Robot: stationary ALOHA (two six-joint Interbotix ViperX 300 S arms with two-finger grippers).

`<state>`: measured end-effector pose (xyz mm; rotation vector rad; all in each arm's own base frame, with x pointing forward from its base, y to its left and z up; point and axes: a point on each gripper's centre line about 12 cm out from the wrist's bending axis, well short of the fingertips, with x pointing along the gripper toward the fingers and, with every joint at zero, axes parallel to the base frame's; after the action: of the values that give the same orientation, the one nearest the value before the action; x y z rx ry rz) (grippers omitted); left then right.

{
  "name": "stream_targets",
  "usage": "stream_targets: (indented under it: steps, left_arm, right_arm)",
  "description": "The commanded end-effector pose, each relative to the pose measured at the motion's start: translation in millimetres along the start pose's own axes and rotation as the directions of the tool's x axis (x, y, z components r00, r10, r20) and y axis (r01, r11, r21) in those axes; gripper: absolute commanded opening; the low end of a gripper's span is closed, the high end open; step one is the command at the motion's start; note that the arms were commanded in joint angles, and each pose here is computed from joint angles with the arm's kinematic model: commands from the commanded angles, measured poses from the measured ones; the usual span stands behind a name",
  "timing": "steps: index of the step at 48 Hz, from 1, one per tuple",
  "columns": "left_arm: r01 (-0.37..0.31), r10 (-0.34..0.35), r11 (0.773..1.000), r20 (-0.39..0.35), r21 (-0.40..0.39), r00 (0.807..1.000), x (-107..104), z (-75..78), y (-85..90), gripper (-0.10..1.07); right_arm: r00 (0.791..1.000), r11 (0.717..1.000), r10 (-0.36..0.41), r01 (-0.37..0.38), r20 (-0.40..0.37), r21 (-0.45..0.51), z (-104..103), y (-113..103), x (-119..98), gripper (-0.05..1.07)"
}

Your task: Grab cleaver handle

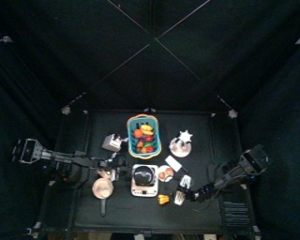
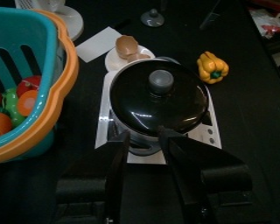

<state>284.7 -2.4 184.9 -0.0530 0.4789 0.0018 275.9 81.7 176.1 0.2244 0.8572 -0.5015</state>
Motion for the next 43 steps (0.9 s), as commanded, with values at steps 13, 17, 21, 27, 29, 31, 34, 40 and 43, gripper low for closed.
stream_targets:
  steps: [13, 17, 21, 27, 29, 31, 34, 40, 43]
  left_arm:
    - [0.005, -0.005, 1.0, 0.063, 0.006, 0.998, -3.1, 8.6, -0.7, 0.74]
    - [0.005, -0.005, 1.0, 0.076, 0.006, 0.997, -4.1, 7.7, -0.3, 0.74]
    - [0.006, -0.006, 1.0, 0.093, 0.001, 0.996, -4.8, 8.5, -0.3, 0.74]
    - [0.009, -0.009, 1.0, 0.139, 0.0, 0.99, -8.1, 15.9, -0.8, 0.74]
    - [0.009, -0.009, 1.0, 0.151, 0.0, 0.988, -10.1, 17.8, -0.9, 0.74]
    - [0.01, -0.01, 1.0, 0.157, 0.002, 0.988, -12.0, 18.5, -0.9, 0.74]
    - [0.01, -0.011, 1.0, 0.163, 0.004, 0.987, -13.8, 18.6, -1.0, 0.74]
    - [0.008, -0.009, 1.0, 0.156, 0.004, 0.988, -15.1, 14.5, -0.4, 0.74]
    - [0.008, -0.008, 1.0, 0.151, 0.003, 0.988, -15.2, 12.6, -0.2, 0.74]
  right_arm:
    - [1.0, 0.974, 0.012, -0.006, -0.028, 0.225, -5.7, -45.6, -4.9, 1.04]
    - [0.999, 0.969, 0.019, -0.007, -0.046, 0.248, -6.4, -47.3, 0.1, 1.04]
    - [0.999, 0.967, 0.04, -0.031, -0.03, 0.253, -3.0, -45.8, 0.1, 1.04]
    - [0.997, 0.963, 0.07, -0.064, -0.012, 0.26, 1.1, -45.0, -2.0, 1.04]
    - [0.998, 0.963, 0.065, -0.059, -0.014, 0.262, 0.2, -47.2, -1.3, 1.04]
    - [0.998, 0.962, 0.058, -0.051, -0.016, 0.267, -1.0, -50.8, 0.0, 1.04]
    - [0.999, 0.962, 0.047, -0.039, -0.02, 0.272, -3.5, -56.8, 2.0, 1.04]
    - [0.999, 0.955, 0.042, -0.036, -0.015, 0.295, -5.0, -68.9, 3.5, 1.04]
    - [0.998, 0.951, 0.057, -0.055, 0.001, 0.303, -4.2, -73.3, 2.3, 1.04]
